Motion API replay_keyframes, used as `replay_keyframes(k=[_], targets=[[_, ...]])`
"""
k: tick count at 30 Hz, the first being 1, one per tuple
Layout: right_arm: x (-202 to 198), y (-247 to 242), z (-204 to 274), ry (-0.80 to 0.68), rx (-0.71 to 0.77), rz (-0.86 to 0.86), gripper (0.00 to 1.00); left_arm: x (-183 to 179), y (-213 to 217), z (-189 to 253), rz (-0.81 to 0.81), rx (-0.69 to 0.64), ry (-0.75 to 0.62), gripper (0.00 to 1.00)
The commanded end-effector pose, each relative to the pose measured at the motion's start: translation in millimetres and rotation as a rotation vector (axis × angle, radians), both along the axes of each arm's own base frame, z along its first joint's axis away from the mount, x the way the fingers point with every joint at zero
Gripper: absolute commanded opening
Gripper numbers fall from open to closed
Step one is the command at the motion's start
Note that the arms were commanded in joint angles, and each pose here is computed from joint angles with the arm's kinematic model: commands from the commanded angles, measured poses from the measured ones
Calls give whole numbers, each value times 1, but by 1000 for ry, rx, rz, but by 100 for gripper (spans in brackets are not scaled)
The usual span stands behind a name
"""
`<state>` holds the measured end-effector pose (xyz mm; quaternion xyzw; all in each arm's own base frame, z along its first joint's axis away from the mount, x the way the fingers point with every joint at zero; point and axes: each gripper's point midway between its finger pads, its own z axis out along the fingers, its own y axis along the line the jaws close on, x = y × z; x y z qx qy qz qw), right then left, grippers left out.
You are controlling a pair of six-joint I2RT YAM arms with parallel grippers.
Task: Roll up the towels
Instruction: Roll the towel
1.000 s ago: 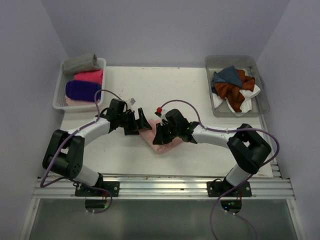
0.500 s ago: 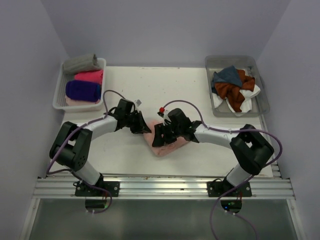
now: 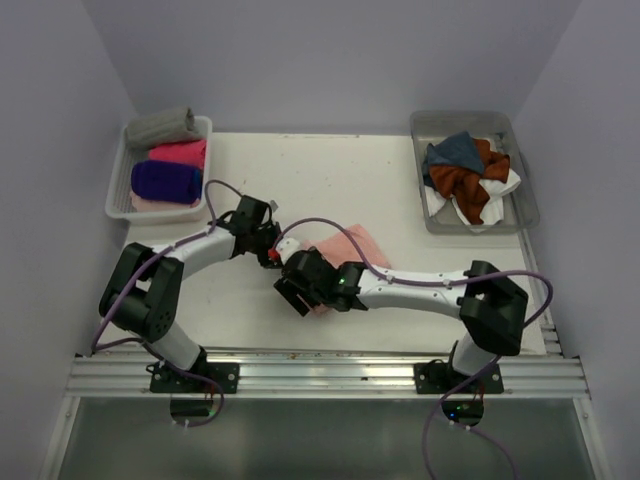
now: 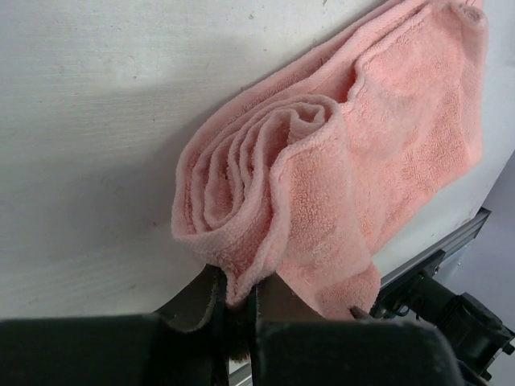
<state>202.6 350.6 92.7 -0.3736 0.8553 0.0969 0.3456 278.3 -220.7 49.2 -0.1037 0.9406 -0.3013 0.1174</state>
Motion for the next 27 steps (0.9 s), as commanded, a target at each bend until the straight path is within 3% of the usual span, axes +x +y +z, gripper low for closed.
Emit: replay_keyframes(k=[1,3,6,10,11,12,15,16,18,24,27], targets=[[8,-17,-17,-123,-190,-14,77,11,0,18,36,3,-25,0],[5,-13,-34,-112,-191,-6,72,12,0,20,42,2,-28,0],[5,-14,-50,-127,-220,-15,53,11,3,22,58,7,-26,0],[8,-13,-40,-143,-180,-47,15,10,8,26,71,16,-31,0],[10,-12,-37,-137,-152,-54,0,11,10,30,77,16,-43,0],[11,-10,-26,-126,-100,-68,0,11,12,32,77,20,-49,1],[11,-5,-22,4,45,-63,0,15,19,48,94,17,-93,37],[12,-4,-14,30,102,-60,0,16,20,53,99,13,-110,57],[11,-1,-13,137,213,-50,0,21,26,68,119,7,-155,75],[9,0,-6,402,469,-61,0,27,27,92,114,-14,-229,81],[15,0,-4,481,568,-94,0,26,20,92,83,-54,-240,70]])
